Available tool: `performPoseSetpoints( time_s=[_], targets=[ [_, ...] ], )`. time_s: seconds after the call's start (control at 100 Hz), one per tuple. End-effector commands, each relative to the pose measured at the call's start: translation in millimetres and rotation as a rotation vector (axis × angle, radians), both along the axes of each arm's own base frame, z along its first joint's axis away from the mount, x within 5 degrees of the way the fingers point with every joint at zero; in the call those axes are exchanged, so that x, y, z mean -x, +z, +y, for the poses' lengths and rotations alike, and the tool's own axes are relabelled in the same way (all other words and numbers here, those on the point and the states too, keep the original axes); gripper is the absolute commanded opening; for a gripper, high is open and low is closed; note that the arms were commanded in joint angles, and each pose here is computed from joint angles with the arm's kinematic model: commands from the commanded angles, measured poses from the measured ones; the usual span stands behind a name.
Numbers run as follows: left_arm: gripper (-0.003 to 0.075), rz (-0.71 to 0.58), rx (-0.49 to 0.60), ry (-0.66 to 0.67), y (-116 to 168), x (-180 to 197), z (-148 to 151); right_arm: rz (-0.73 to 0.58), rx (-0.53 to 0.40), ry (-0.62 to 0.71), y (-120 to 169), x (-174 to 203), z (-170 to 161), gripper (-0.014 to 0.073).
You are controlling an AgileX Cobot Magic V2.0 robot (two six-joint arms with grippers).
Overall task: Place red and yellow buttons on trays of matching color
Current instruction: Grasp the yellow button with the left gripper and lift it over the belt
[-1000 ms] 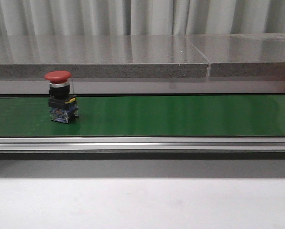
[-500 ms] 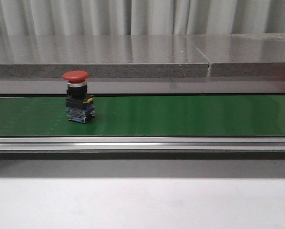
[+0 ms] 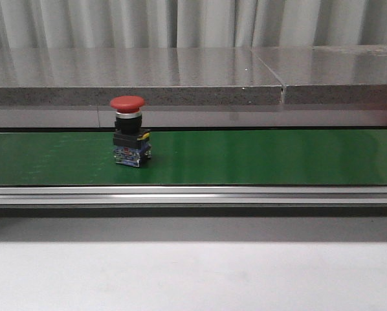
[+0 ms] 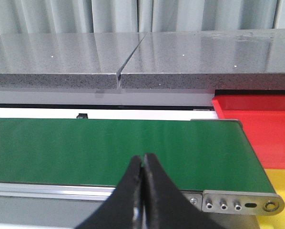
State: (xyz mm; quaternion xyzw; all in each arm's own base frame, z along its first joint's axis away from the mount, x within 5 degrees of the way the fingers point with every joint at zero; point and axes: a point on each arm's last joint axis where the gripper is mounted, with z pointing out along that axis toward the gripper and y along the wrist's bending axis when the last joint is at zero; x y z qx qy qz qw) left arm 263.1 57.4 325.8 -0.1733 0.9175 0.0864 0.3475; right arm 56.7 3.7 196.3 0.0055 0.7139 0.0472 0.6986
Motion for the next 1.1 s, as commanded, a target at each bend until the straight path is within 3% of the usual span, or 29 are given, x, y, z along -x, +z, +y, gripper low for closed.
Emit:
performPoseSetpoints(
  time_s=[0.0, 0.39, 0.85, 0.95, 1.09],
  targets=[
    [-0.0019, -0.075, -0.026, -0.07, 23.5, -11.2, -13.5, -0.119, 0.004, -0.011, 13.9, 2.6, -1.0, -0.0067],
    [-0.0019, 0.104, -0.025, -0.184, -5.4, -63.5, -42.4, -0.119, 0.004, -0.011, 13.9, 2.6, -1.0, -0.0067],
    [-0.0013, 0.223, 0.029, -0.193, -40.1, -80.2, -46.2, -0.119, 0.004, -0.011, 13.9, 2.6, -1.0, -0.0067],
    [0.0062, 0.229, 0.029, -0.215, -40.4, -80.0, -47.3, -0.119, 0.004, -0.011, 13.9, 2.6, -1.0, -0.0067],
    [0.032, 0.231, 0.036, -0.229, -40.6, -79.9, -48.5, -0.119, 0.004, -0.011, 13.9, 2.6, -1.0, -0.0067]
  ],
)
